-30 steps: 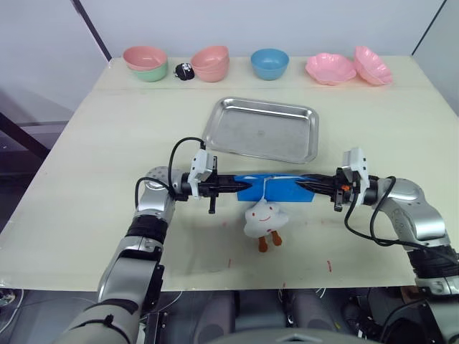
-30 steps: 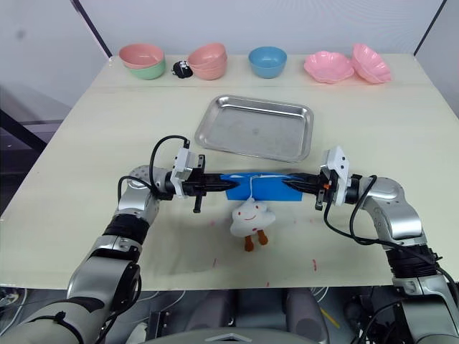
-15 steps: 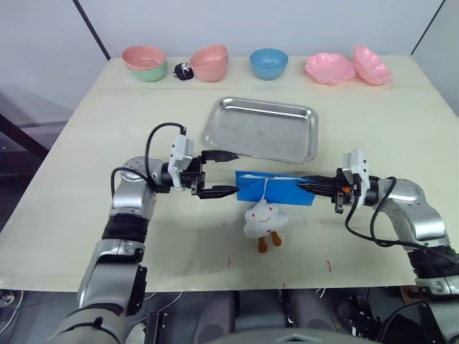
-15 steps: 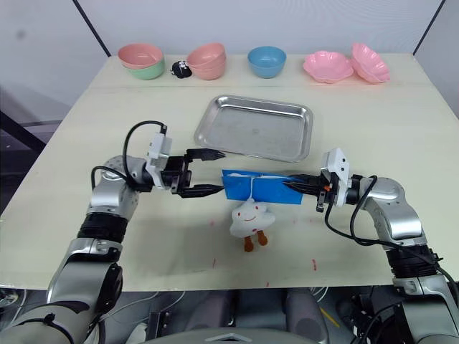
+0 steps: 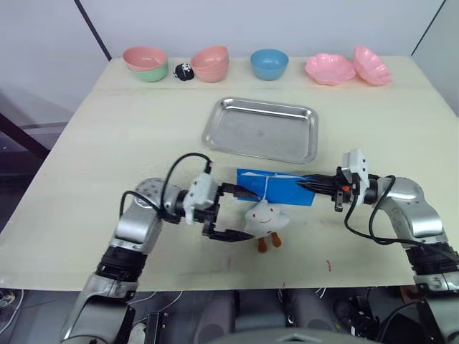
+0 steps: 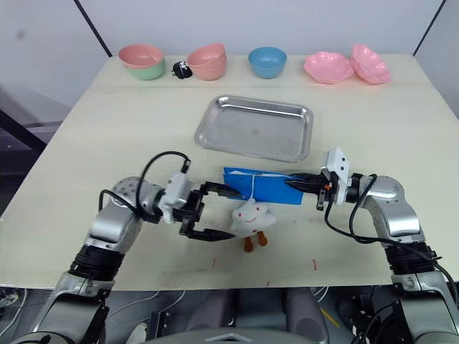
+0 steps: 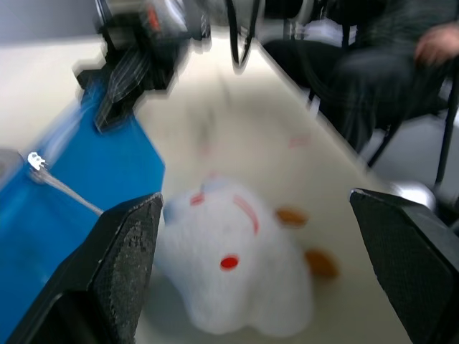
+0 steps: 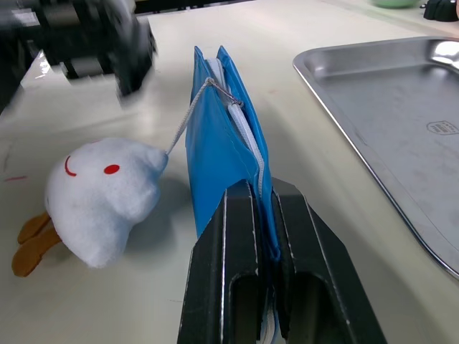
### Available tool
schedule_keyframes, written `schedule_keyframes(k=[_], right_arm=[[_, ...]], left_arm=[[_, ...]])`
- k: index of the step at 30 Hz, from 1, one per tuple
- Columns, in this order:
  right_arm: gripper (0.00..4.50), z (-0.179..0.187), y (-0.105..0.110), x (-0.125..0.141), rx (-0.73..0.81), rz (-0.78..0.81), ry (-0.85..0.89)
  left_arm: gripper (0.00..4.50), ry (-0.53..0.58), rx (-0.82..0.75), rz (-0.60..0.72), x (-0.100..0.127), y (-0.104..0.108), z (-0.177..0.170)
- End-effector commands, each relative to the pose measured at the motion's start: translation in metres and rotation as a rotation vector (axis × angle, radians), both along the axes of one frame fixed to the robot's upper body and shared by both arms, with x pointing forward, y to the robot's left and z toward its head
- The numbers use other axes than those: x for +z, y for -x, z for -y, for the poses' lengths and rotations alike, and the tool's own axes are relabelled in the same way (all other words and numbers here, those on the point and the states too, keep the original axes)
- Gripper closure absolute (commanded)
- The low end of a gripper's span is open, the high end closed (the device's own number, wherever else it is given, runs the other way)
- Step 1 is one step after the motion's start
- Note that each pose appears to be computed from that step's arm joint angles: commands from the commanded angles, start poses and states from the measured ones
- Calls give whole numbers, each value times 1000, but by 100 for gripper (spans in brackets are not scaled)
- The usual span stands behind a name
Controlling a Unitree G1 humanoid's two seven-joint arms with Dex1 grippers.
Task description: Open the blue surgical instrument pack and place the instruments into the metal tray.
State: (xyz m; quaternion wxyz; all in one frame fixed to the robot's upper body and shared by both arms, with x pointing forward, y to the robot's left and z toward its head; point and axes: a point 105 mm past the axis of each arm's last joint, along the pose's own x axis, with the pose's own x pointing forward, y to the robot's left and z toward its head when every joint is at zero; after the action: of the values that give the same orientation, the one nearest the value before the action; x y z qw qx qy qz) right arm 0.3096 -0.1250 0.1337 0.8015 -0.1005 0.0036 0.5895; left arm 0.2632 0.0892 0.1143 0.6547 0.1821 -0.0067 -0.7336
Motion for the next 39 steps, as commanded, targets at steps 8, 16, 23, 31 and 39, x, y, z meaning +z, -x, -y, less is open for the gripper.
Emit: schedule_keyframes(k=[8,16,23,31,39], right_arm=[[450,-3,1,5,5,38,7],[450,-4,0,4,3,42,6],[450,-2,-2,-2,-12,40,26],[450,-1,-2,0,-7,53,31],[450,2,-2,0,-22,52,33]], left_arm=[[134,-23,57,113,-24,1,20],[448,24,88,145,-8,-3,6],[448,205,219,125,47,-26,-40],[448,31,352,108,44,-47,-116],[448,-83,386,42,13,-47,-140]])
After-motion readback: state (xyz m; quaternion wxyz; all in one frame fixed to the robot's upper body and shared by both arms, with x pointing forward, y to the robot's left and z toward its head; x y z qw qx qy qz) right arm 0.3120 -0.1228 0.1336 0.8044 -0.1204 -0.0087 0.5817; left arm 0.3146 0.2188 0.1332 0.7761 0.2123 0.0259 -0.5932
